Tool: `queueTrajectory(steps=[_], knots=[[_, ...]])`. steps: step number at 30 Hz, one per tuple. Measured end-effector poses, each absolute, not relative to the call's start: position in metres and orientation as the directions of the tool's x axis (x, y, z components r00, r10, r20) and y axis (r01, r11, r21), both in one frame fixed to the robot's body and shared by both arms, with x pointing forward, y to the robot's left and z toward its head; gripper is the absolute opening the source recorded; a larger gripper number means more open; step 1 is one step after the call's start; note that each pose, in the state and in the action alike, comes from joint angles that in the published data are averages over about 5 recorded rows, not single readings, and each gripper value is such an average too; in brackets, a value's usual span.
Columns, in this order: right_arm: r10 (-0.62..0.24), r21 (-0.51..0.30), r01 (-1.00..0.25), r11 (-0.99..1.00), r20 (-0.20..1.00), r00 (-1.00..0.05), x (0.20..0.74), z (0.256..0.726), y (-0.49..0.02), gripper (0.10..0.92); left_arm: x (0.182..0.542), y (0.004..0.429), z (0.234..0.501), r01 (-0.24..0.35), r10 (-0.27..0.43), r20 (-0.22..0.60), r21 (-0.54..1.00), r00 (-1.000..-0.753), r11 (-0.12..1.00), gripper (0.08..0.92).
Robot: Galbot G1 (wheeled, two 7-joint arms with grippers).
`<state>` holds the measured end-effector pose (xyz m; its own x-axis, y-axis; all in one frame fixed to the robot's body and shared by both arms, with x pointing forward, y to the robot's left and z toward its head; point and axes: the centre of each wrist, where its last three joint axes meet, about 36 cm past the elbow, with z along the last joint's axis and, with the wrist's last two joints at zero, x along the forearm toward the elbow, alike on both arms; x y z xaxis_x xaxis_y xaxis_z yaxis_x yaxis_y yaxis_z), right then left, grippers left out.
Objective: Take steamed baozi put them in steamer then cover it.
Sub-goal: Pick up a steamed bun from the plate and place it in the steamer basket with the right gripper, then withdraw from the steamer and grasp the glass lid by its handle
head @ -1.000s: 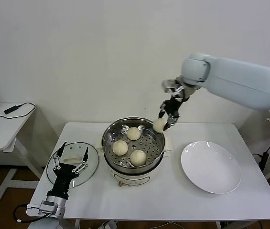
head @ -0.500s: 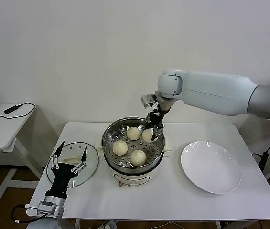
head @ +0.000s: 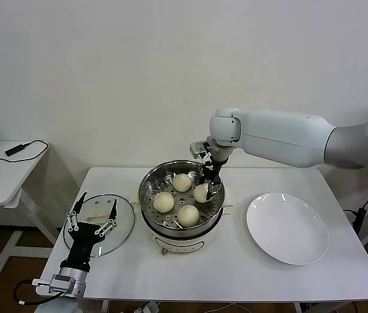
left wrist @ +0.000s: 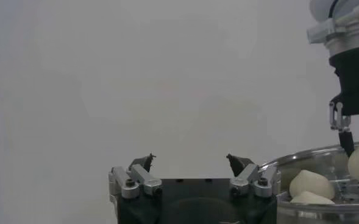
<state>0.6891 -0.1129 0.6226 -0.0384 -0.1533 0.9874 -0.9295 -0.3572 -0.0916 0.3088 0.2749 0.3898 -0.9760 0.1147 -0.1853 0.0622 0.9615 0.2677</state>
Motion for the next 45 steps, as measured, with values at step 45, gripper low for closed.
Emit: queueTrajectory(steps=[45], knots=[[-0.817,-0.646,-0.709,0.285,0.223,-0.531,0.632,0.59,-0.153,0.823,0.319,0.273,0.404,0.027,0.13,-0.226,0.409,-0.965,0.912,0.823]])
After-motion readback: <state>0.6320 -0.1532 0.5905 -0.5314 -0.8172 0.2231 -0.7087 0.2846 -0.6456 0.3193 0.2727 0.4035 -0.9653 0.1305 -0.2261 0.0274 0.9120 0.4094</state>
